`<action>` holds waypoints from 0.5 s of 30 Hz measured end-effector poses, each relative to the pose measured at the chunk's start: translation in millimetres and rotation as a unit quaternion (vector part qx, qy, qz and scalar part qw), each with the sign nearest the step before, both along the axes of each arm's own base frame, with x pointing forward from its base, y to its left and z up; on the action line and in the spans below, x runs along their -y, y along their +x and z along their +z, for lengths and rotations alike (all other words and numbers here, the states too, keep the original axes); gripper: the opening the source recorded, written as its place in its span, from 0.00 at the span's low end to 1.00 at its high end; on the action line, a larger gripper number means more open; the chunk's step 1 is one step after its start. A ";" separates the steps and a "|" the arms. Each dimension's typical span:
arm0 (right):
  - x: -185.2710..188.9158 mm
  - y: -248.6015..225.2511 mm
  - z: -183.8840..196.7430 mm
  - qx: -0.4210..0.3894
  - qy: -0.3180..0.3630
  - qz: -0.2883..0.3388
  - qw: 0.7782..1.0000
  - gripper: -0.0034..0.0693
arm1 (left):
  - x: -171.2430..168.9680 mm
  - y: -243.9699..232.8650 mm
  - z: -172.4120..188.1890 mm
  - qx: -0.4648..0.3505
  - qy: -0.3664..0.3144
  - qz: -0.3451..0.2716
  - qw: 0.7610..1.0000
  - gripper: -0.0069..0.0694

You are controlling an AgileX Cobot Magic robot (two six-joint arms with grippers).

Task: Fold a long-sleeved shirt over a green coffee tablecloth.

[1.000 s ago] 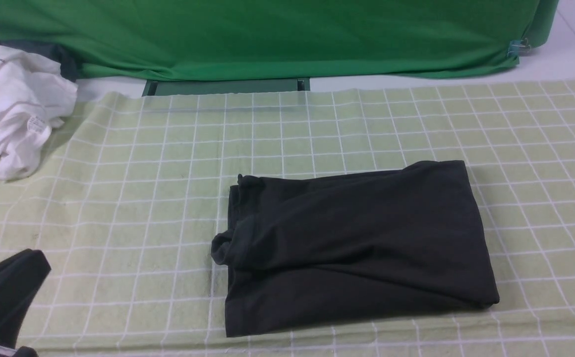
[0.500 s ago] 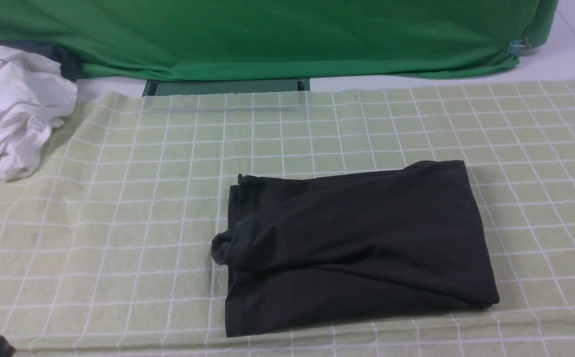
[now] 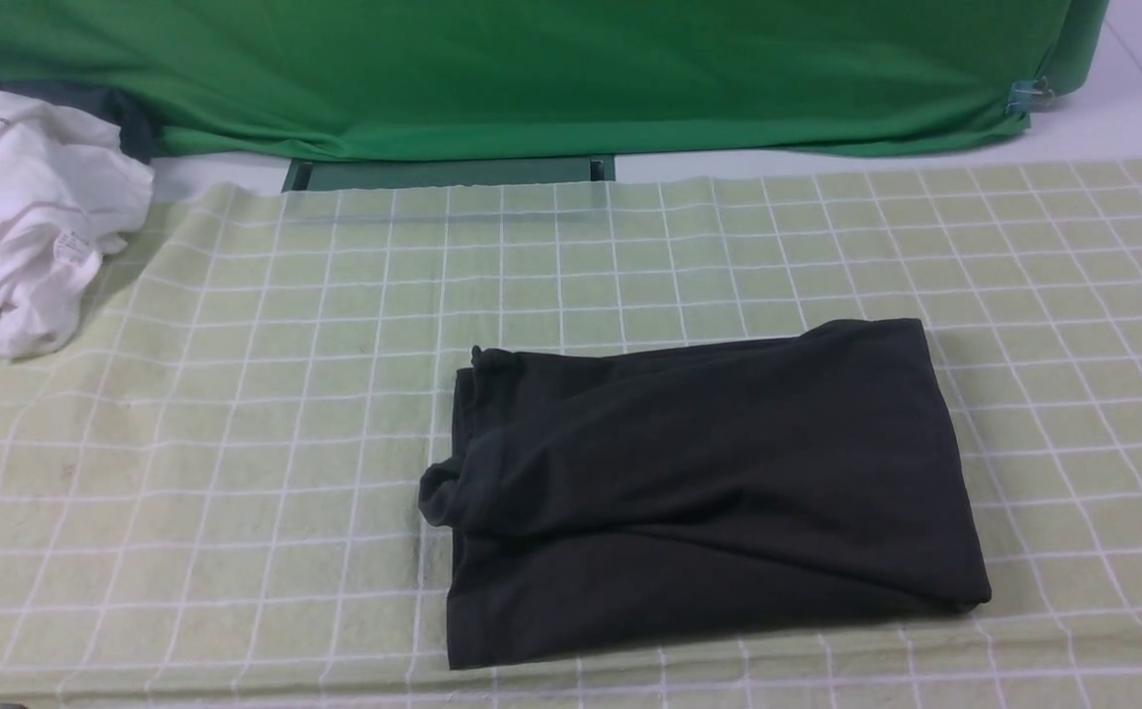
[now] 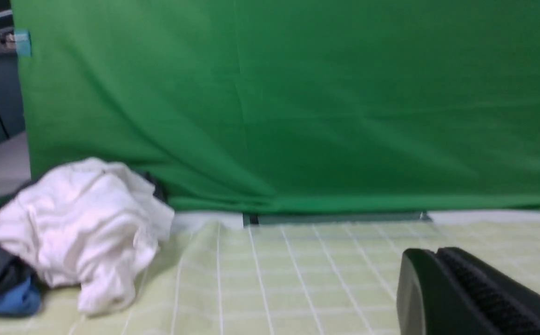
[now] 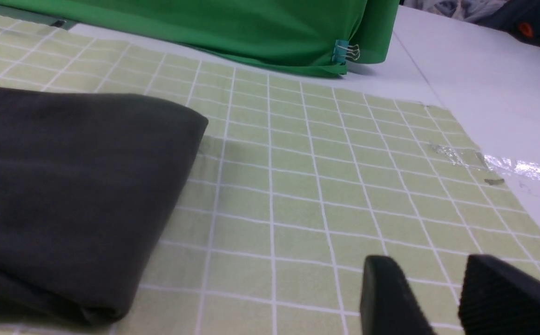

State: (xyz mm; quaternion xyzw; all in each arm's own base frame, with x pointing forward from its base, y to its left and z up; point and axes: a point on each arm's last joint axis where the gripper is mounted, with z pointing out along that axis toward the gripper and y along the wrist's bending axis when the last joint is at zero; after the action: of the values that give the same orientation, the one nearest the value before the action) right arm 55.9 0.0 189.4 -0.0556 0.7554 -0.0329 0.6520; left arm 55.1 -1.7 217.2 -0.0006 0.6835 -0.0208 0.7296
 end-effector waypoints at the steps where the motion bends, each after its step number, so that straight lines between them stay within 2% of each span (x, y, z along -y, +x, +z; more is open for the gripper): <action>1: 0.0 0.0 0.0 0.000 0.000 0.000 1.000 0.38 | 0.0 0.8 -5.5 -0.009 0.001 0.000 1.000 0.11; 15: 0.0 0.0 0.0 0.000 0.000 0.000 1.000 0.38 | 1.1 0.4 -26.3 -0.107 0.014 -0.006 0.994 0.11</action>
State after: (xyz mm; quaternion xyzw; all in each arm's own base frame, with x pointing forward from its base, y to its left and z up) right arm 55.9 0.0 189.4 -0.0556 0.7554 -0.0329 0.6520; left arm 55.6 -2.8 190.9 0.0115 0.7578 -0.0160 0.6521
